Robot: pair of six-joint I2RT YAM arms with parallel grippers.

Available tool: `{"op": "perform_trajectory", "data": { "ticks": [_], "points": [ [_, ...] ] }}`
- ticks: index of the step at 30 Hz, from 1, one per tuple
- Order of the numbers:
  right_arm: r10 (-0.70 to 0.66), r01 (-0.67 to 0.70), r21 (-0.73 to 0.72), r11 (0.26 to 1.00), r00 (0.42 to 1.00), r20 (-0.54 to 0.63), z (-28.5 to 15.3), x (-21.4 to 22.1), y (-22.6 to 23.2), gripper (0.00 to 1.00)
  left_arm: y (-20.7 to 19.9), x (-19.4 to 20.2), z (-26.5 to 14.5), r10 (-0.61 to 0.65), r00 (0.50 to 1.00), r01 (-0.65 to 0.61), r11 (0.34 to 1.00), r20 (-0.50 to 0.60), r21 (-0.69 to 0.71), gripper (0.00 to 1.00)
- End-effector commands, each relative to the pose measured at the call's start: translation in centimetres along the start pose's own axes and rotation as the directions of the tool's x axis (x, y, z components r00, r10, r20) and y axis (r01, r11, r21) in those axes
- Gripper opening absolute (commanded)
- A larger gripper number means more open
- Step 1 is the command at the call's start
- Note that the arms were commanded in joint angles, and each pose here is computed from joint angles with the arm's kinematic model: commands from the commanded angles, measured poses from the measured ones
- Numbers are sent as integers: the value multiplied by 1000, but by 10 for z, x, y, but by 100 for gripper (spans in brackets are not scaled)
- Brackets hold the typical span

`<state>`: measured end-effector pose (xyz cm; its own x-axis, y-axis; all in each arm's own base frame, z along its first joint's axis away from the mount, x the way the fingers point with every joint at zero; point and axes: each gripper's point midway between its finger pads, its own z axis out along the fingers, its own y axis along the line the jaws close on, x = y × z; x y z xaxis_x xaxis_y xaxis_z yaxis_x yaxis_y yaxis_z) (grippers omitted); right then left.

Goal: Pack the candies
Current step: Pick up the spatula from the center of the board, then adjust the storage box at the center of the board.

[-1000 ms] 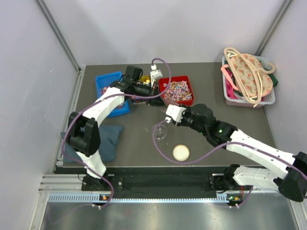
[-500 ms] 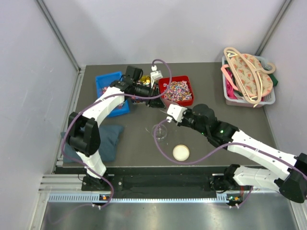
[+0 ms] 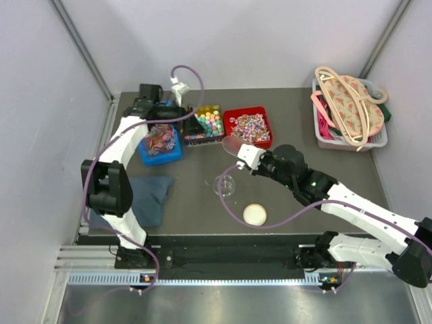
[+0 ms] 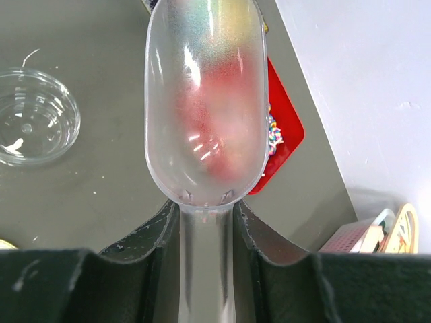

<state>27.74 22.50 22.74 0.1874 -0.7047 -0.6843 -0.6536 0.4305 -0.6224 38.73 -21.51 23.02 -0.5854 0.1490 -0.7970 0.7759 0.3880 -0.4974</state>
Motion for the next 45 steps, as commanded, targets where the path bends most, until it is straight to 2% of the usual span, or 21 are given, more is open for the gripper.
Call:
{"op": "perform_trajectory", "data": {
  "ticks": [1, 4, 9, 13, 14, 19, 20, 21, 22, 23, 25, 29, 34, 45],
  "points": [
    [44, -46, 31, 998, 998, 47, -8, -19, -21, 0, 28, -40, -44, 158, 985, -134, 955, 71, -265, 99],
    [75, -75, 7, 997, 997, 29, -7, -19, -22, 0, 49, -34, -59, 187, 981, -153, 901, 46, -405, 99],
    [92, -92, -19, 996, 996, 8, -3, -17, -19, 0, 76, -34, -94, 219, 974, -154, 821, 56, -549, 99],
    [91, -91, -33, 995, 996, 1, -2, -16, -16, 0, 104, -44, -122, 263, 964, -172, 707, 29, -686, 99],
    [91, -91, -35, 995, 996, 1, -3, -16, -16, 0, 122, -42, -143, 251, 968, -152, 659, 25, -736, 99],
    [93, -93, -43, 995, 996, -8, 1, -15, -14, 0, 152, -64, -175, 332, 943, -224, 570, -29, -791, 99],
    [93, -93, -45, 995, 996, -8, 1, -14, -14, 0, 167, -57, -179, 307, 951, -215, 575, -36, -790, 99],
    [94, -94, -47, 994, 996, -11, 1, -14, -13, 0, 166, -73, -182, 351, 935, -256, 576, -47, -777, 99],
    [94, -94, -47, 994, 996, -11, 2, -14, -13, 0, 180, -65, -179, 328, 943, -257, 593, -63, -763, 99],
    [94, -94, -45, 995, 996, -12, 2, -14, -13, 0, 181, -76, -186, 348, 933, -287, 581, -86, -762, 99],
    [95, -96, -47, 994, 995, -14, 3, -13, -12, 0, 199, -68, -178, 330, 936, -311, 606, -123, -732, 99],
    [100, -101, -46, 994, 995, -19, 4, -12, -12, 0, 224, -76, -182, 364, 910, -388, 575, -199, -720, 99],
    [105, -106, -50, 993, 994, -22, 5, -10, -11, 0, 253, -60, -179, 348, 904, -418, 598, -249, -684, 99],
    [107, -108, -62, 992, 994, -26, 8, -10, -9, 0, 280, -21, -176, 305, 894, -447, 660, -328, -604, 98]
  ]
}}
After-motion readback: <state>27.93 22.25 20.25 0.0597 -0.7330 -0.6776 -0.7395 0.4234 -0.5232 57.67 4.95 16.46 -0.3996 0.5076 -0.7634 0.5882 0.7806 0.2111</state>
